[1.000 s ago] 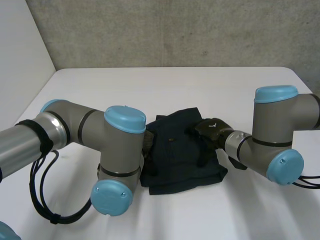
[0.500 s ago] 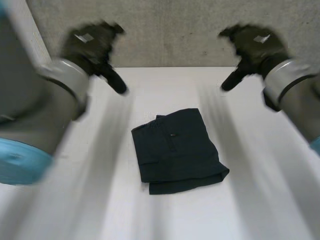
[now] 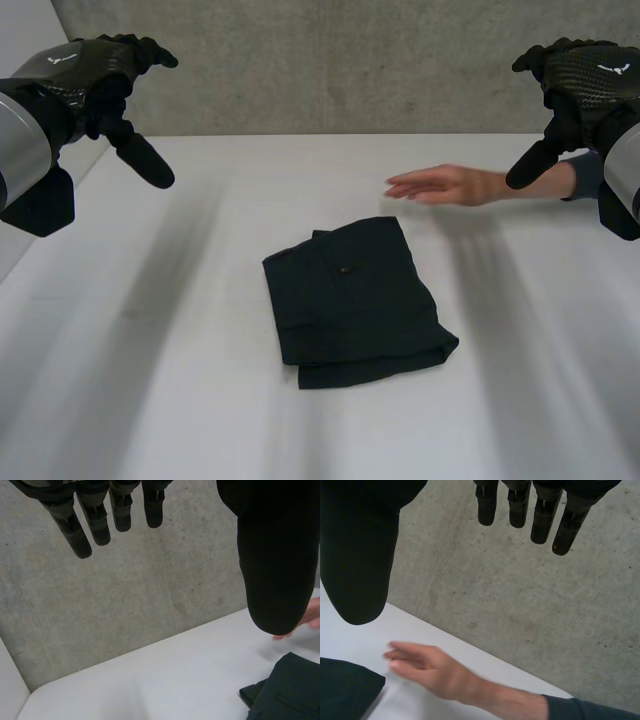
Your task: Fold the shorts.
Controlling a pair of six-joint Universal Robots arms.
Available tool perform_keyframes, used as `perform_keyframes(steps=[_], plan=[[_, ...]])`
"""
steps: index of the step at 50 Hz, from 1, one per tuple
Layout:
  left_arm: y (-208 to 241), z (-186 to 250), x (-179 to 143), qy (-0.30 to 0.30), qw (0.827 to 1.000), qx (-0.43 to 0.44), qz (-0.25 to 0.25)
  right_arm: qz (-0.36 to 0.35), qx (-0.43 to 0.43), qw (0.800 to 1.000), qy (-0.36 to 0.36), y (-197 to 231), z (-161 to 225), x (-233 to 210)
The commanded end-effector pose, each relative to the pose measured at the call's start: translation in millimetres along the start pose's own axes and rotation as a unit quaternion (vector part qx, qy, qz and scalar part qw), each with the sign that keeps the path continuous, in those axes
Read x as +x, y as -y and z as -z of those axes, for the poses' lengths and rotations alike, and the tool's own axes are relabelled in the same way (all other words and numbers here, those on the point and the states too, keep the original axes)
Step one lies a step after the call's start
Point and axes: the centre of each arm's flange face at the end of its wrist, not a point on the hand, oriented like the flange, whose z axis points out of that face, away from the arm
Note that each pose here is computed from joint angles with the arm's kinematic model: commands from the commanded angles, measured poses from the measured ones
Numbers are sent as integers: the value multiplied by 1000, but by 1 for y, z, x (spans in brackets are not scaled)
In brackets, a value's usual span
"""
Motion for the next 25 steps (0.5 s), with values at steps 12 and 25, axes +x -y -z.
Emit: perform_keyframes(steps=[12, 25], plan=[[-4, 9, 5, -8, 1000, -3, 0, -1, 7, 1000, 5, 3, 5, -2], [-4, 10, 7, -11, 1000, 10, -1, 0, 3, 1000, 6, 1, 6, -2]])
